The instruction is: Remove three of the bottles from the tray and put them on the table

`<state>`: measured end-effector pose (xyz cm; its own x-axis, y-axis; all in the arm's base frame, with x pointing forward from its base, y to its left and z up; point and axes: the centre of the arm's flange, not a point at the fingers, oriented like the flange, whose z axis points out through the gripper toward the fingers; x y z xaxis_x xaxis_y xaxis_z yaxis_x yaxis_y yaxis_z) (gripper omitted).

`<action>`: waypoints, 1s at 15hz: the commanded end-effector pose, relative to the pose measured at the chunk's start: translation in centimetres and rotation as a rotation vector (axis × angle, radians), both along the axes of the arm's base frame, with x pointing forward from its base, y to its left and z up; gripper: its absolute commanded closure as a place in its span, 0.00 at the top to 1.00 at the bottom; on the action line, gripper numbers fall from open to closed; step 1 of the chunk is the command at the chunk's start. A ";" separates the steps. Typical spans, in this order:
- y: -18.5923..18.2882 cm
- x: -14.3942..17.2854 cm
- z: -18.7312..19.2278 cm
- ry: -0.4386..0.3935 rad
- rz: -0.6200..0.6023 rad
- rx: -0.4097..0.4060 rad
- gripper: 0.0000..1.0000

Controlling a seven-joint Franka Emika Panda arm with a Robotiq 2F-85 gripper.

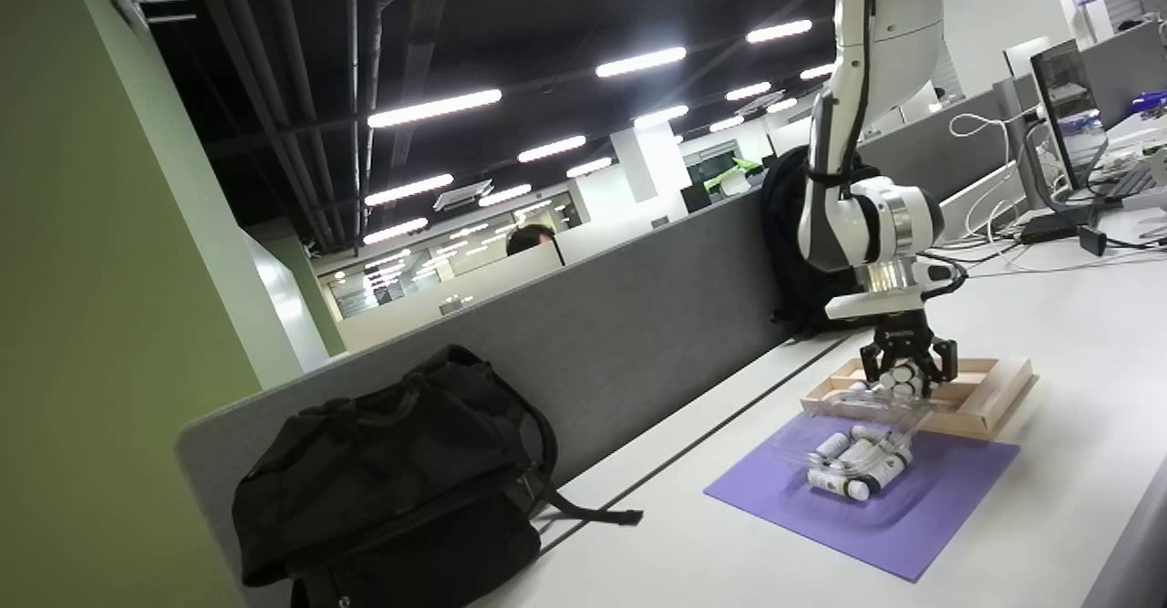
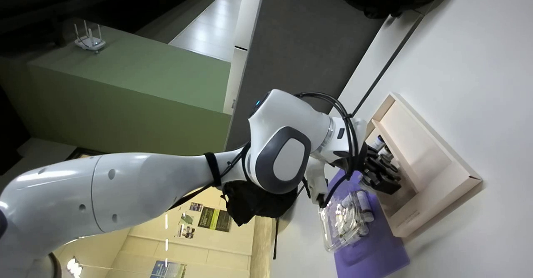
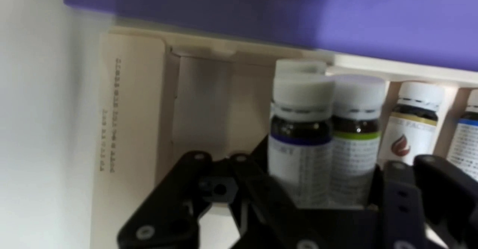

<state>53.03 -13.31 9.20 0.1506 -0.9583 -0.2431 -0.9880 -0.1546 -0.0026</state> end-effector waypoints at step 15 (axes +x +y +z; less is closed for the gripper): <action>-18.6 -3.6 7.3 -0.277 0.104 -0.097 0.08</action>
<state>50.21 -28.86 17.23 0.2109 -0.9704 -0.1173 -0.9576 -0.1810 -0.2241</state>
